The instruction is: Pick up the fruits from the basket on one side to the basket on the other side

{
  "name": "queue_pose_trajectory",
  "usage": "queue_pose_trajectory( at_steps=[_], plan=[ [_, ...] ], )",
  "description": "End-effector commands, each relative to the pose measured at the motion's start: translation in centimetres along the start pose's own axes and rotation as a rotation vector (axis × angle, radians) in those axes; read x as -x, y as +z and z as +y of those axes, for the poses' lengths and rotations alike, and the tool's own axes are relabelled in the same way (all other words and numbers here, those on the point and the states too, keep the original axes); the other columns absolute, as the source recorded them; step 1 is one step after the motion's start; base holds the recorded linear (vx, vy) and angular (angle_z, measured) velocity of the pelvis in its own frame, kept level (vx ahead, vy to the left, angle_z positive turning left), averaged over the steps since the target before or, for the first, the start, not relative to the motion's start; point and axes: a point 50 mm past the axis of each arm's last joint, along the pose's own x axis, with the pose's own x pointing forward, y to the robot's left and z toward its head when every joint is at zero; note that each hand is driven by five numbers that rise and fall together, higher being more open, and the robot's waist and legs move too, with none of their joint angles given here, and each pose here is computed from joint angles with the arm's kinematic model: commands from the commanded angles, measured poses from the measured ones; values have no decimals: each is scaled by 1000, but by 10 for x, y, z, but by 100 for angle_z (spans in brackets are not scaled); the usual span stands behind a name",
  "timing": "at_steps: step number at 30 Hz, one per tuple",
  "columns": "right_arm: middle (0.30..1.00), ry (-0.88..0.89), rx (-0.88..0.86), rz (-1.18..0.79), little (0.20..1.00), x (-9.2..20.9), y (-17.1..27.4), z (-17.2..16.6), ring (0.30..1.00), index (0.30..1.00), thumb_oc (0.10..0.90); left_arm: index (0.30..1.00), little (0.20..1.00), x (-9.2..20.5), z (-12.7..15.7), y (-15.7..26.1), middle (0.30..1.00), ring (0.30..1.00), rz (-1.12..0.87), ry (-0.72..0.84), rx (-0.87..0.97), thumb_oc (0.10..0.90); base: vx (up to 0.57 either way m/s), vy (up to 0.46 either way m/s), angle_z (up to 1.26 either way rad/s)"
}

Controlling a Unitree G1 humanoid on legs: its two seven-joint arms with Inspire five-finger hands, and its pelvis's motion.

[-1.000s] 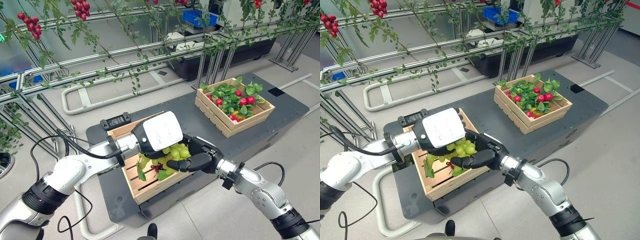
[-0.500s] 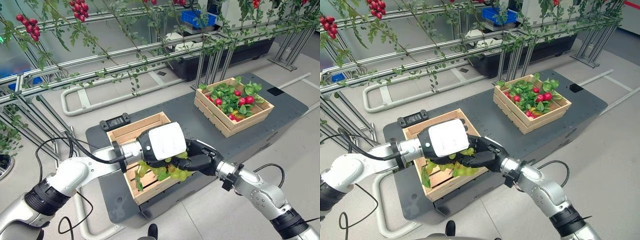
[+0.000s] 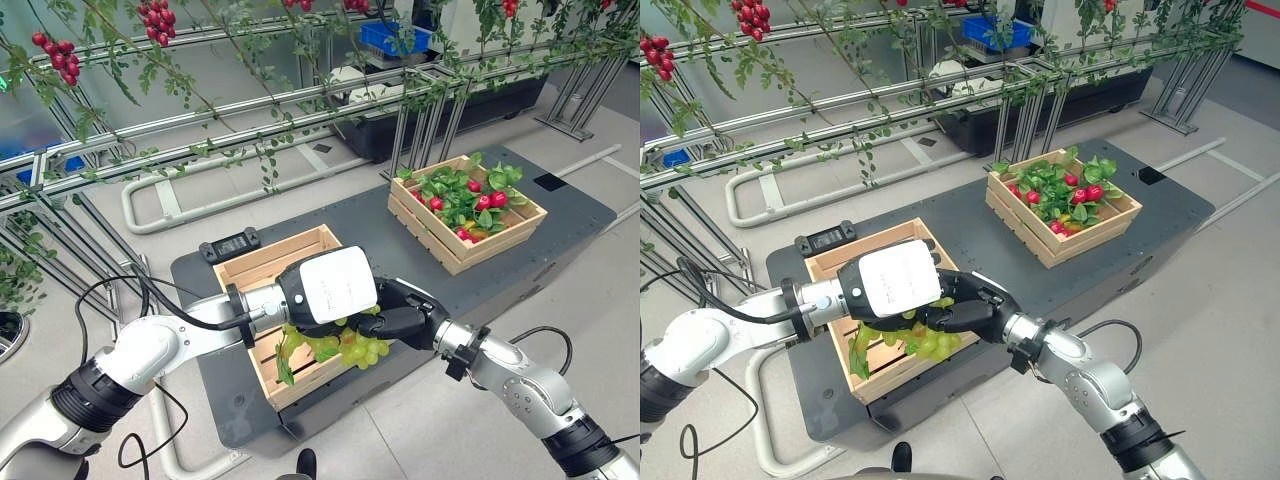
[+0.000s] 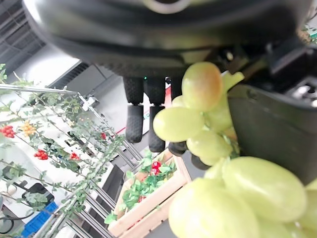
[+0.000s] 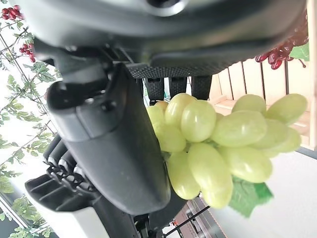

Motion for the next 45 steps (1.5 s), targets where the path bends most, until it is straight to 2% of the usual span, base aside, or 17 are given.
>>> queue_pose_trajectory(
  at_steps=[1, 20, 31, 44, 45],
  plan=[
    [900, 234, 44, -227, 900, -18, 45, 33, 900, 900, 800, 300, 300, -10, 41, -51, 300, 300, 263, 276, -124, 400, 0, 0, 0],
    [900, 390, -78, -203, 900, -3, 46, 25, 900, 900, 800, 300, 300, 4, 44, -67, 300, 300, 319, 267, -158, 400, 0, 0, 0],
    [900, 270, 65, -119, 900, -1, 38, 12, 900, 900, 800, 300, 300, 4, 49, -67, 300, 300, 328, 307, -156, 400, 0, 0, 0],
    [900, 279, 19, -15, 900, -20, 16, 23, 900, 900, 800, 300, 300, -9, 50, -58, 300, 300, 310, 380, -111, 400, 1, 1, 0],
    [714, 273, 17, -5, 714, -21, 13, 23, 714, 714, 676, 300, 300, -9, 51, -57, 300, 300, 312, 388, -109, 400, 0, 0, 0]
  ],
)
